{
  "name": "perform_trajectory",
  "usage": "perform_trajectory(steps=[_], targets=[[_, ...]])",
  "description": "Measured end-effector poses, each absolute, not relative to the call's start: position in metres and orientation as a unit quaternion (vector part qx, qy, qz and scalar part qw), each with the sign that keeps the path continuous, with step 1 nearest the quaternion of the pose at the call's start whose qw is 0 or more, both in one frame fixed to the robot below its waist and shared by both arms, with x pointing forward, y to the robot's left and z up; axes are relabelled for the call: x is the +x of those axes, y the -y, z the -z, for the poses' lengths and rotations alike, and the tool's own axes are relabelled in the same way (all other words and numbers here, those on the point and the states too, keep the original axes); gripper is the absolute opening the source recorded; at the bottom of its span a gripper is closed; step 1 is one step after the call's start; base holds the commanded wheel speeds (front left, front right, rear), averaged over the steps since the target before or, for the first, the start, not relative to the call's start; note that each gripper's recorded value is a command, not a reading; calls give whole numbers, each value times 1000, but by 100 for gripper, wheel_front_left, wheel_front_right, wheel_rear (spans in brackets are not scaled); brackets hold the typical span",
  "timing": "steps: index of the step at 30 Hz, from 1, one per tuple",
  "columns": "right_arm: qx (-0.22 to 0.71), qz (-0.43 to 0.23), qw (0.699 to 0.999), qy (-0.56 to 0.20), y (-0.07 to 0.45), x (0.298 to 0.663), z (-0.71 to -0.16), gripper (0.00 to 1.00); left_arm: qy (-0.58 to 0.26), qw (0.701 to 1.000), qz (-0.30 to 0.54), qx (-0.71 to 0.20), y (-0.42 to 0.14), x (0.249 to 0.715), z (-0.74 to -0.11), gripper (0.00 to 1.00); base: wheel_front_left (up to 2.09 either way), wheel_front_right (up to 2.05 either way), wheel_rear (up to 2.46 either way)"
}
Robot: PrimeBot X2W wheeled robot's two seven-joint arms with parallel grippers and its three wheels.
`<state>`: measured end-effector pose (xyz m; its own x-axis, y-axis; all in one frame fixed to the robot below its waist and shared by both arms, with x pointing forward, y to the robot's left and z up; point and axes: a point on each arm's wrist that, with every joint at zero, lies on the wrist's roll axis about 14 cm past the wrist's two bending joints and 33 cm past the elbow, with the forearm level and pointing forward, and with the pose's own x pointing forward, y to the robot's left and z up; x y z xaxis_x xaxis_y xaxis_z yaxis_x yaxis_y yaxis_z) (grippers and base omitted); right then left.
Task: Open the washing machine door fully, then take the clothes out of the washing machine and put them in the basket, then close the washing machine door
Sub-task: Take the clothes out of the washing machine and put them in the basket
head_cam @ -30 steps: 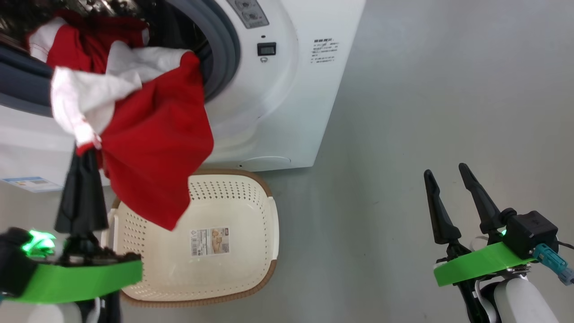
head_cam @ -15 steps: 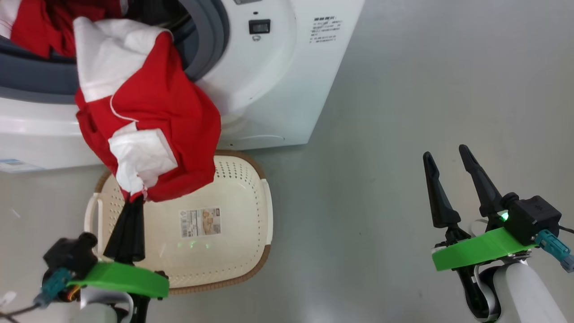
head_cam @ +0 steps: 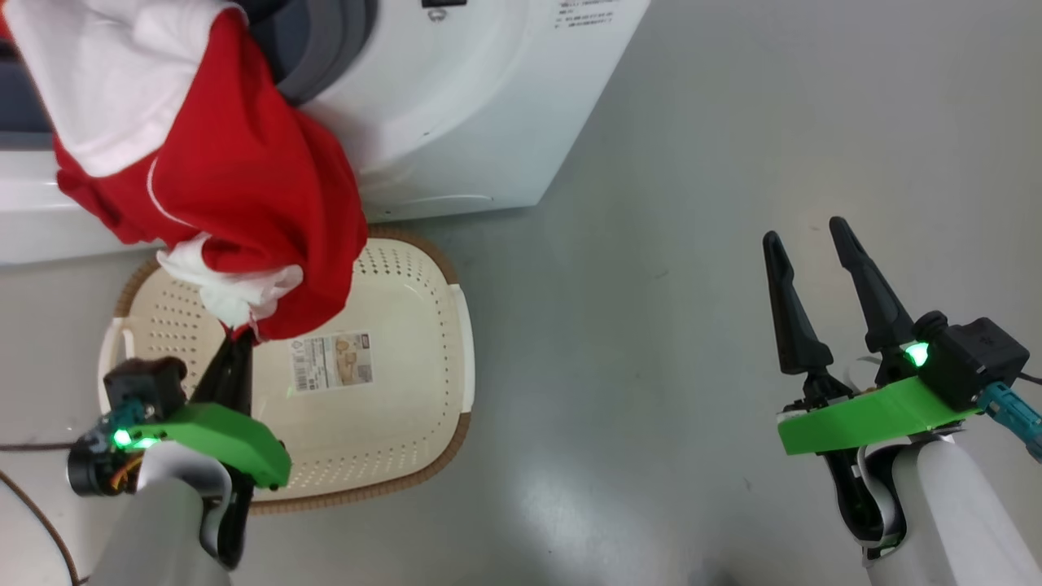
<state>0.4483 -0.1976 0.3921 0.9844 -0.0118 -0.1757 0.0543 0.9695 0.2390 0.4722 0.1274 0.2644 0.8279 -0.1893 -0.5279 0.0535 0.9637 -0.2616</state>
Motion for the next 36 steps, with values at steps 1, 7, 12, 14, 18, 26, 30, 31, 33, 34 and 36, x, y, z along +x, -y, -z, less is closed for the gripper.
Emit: perform_trajectory(steps=[1, 7, 12, 14, 18, 26, 30, 31, 33, 34, 36], targets=[[122, 18, 988, -88, 199, 449, -391, 100, -293, 947, 66, -116, -126, 473, -260, 24, 0, 0, 0], [119, 26, 987, -101, 204, 449, -379, 100, -322, 938, 77, -99, -122, 485, -239, 38, 0, 0, 0], [116, 27, 988, -101, 206, 454, -377, 100, -342, 931, 85, -92, -116, 489, -226, 93, 0, 0, 0], [115, 28, 988, -101, 207, 454, -377, 100, -344, 931, 85, -91, -115, 493, -225, 100, 0, 0, 0], [114, 30, 988, -100, 208, 453, -378, 100, -344, 931, 85, -89, -115, 499, -226, 100, 0, 0, 0], [116, 27, 989, -92, 207, 453, -385, 100, -329, 937, 86, -86, -117, 502, -239, 100, 0, 0, 0], [118, 22, 989, -87, 203, 454, -389, 100, -296, 946, 86, -97, -117, 514, -258, 100, 0, 0, 0], [119, 21, 989, -86, 202, 455, -390, 100, -290, 948, 85, -100, -117, 515, -261, 100, 0, 0, 0], [120, 18, 989, -84, 200, 456, -391, 100, -280, 951, 84, -105, -118, 513, -266, 100, 0, 0, 0], [121, 16, 989, -83, 199, 456, -391, 100, -275, 952, 82, -107, -120, 512, -269, 100, 0, 0, 0], [121, 14, 989, -83, 197, 457, -391, 100, -262, 956, 78, -110, -123, 513, -276, 100, 0, 0, 0]])
